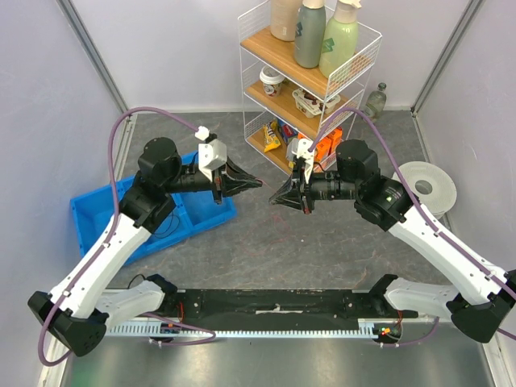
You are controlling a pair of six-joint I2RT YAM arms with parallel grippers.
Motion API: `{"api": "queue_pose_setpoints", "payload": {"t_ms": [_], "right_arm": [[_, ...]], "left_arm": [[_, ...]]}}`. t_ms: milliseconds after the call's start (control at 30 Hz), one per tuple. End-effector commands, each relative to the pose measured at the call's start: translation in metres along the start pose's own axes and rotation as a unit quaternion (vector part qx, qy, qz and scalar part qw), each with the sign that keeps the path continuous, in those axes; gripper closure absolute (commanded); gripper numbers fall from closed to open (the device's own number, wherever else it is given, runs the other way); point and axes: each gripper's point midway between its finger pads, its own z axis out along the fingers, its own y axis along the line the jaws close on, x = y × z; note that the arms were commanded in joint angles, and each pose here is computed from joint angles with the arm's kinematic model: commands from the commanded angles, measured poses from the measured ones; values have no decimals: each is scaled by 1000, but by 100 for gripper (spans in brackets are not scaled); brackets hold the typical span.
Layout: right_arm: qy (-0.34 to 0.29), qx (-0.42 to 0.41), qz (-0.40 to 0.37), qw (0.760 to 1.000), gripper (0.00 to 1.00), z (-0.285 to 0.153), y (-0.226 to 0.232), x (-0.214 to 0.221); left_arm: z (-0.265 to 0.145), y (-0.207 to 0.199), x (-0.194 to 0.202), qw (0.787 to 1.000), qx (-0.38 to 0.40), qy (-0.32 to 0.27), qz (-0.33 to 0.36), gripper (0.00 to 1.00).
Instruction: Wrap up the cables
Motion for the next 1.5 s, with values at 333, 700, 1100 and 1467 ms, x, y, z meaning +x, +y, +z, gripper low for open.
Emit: {"api": "queue_pose_setpoints", "payload": {"t_ms": [333,700,1100,1467], "right_arm": [[-41,-21,-1,999,100,11,2,-16],[-56,-44,-9,997,100,22,16,-24],[-48,-8,-7,999,58,14,8,-20],[-72,75,-64,993,21,-13,-12,-40]], "left_arm": [[8,-6,-48,972,17,-142,-188,98],[10,10,-48,956,-18,-178,-232,98],[5,4,-48,953,-13,-180,-243,98],[4,4,-42,953,-9,-168,-250,98]]}}
